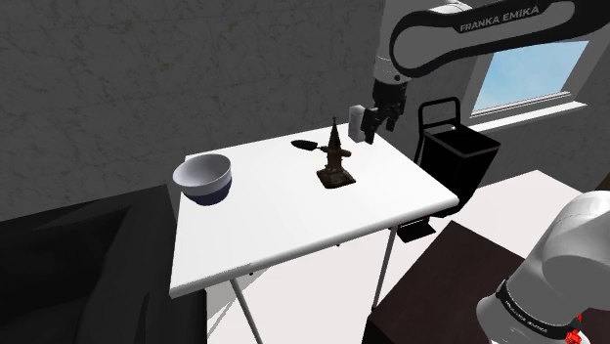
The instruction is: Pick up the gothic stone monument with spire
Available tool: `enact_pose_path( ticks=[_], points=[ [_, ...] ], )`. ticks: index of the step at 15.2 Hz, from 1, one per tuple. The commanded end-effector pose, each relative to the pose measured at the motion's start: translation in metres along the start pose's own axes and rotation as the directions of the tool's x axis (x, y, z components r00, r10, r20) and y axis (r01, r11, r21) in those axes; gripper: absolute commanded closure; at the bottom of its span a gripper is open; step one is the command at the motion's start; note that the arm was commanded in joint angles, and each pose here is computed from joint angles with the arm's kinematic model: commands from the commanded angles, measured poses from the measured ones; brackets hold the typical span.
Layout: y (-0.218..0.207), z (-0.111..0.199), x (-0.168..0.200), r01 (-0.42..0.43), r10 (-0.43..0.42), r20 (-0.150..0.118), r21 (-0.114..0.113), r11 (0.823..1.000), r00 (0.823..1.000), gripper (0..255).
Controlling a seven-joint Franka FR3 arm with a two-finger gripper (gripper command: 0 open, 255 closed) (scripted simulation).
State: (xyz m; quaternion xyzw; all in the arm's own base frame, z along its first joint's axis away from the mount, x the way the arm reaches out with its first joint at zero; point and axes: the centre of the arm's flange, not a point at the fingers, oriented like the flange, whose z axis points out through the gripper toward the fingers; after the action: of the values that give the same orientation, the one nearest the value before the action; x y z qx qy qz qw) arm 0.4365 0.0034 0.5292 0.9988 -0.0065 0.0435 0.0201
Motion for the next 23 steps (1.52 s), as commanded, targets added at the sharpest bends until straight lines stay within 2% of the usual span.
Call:
enact_pose_path(
  ticks=[1,12,20,22,23],
  points=[
    [-0.003,0.015,0.020,-0.020,0.020,-0.013,-0.001,1.000,1.000,0],
    [-0.007,0.092,0.134,-0.124,0.123,-0.074,-0.008,0.992,0.990,0],
    [-0.009,0.134,0.134,-0.127,0.126,-0.076,-0.009,0.992,0.989,0],
    [-0.009,0.134,0.134,-0.127,0.126,-0.076,-0.009,0.992,0.989,0],
    [-0.009,0.134,0.135,-0.127,0.126,-0.076,-0.009,0.992,0.989,255]
  ],
)
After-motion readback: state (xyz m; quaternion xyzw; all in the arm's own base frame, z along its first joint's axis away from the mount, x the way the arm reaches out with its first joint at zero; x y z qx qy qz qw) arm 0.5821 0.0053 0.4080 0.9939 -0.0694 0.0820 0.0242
